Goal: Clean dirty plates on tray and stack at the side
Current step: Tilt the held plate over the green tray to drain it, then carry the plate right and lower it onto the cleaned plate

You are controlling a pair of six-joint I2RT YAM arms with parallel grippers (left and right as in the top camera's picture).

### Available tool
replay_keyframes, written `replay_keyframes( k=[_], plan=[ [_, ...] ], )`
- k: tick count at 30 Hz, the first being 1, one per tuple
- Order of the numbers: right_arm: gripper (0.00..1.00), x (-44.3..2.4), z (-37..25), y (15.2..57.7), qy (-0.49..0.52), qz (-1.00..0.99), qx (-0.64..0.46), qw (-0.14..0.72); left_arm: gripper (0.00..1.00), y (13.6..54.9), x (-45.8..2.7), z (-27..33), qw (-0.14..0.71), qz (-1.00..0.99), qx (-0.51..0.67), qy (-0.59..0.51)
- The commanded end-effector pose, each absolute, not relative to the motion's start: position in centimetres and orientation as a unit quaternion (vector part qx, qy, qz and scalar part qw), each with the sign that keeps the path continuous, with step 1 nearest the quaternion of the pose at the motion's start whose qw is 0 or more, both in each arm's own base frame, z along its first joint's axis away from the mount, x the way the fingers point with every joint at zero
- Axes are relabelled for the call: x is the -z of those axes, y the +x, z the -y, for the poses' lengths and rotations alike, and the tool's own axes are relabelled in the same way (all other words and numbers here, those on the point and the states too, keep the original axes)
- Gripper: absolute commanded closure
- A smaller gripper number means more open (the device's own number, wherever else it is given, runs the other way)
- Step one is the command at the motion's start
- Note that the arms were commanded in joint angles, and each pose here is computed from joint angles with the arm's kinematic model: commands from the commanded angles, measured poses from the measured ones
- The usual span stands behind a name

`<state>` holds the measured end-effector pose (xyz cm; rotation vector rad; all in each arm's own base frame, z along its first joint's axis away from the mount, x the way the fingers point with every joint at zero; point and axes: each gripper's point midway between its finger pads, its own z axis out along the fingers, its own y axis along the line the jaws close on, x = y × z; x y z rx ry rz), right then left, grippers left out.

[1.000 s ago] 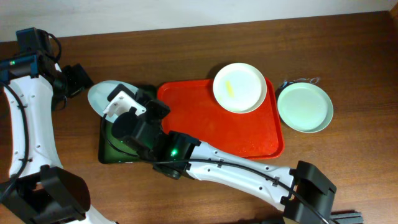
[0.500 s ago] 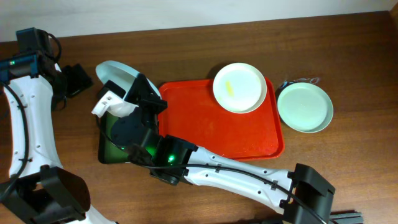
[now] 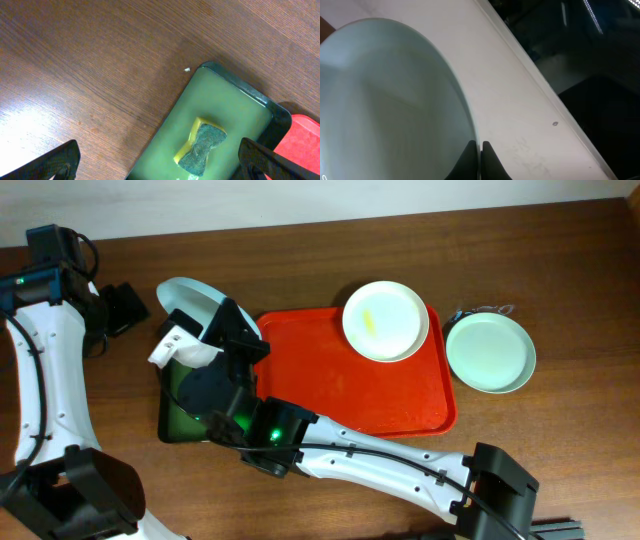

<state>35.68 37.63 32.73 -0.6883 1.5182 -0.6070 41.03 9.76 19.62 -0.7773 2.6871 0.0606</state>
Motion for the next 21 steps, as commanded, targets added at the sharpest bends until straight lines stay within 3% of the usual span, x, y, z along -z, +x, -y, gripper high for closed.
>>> replay_keyframes(
  k=[1,6,13,21],
  plan=[
    [0.96,-32.8,-37.3,35.6,-0.258,-0.685,0.235,0.640,0.01,41.1,-20.2,-10.0,0.178,-0.943,-0.020,-0.280],
    [0.96,-29.0,-35.9,36.1,-0.217,-0.740,0.190,0.607,0.01,41.1,-20.2,-10.0,0.178,-0.943,-0.020,-0.280],
    [0.96,-21.6,-35.3,36.6,-0.163,-0.852,0.021,0.497,0.01,41.1,-20.2,-10.0,0.178,-0.943,-0.020,-0.280],
    [0.96,-20.0,-27.5,40.4,-0.035,-0.923,-0.109,0.366,0.01,41.1,-20.2,-10.0,0.178,-0.943,-0.020,-0.280]
  ],
)
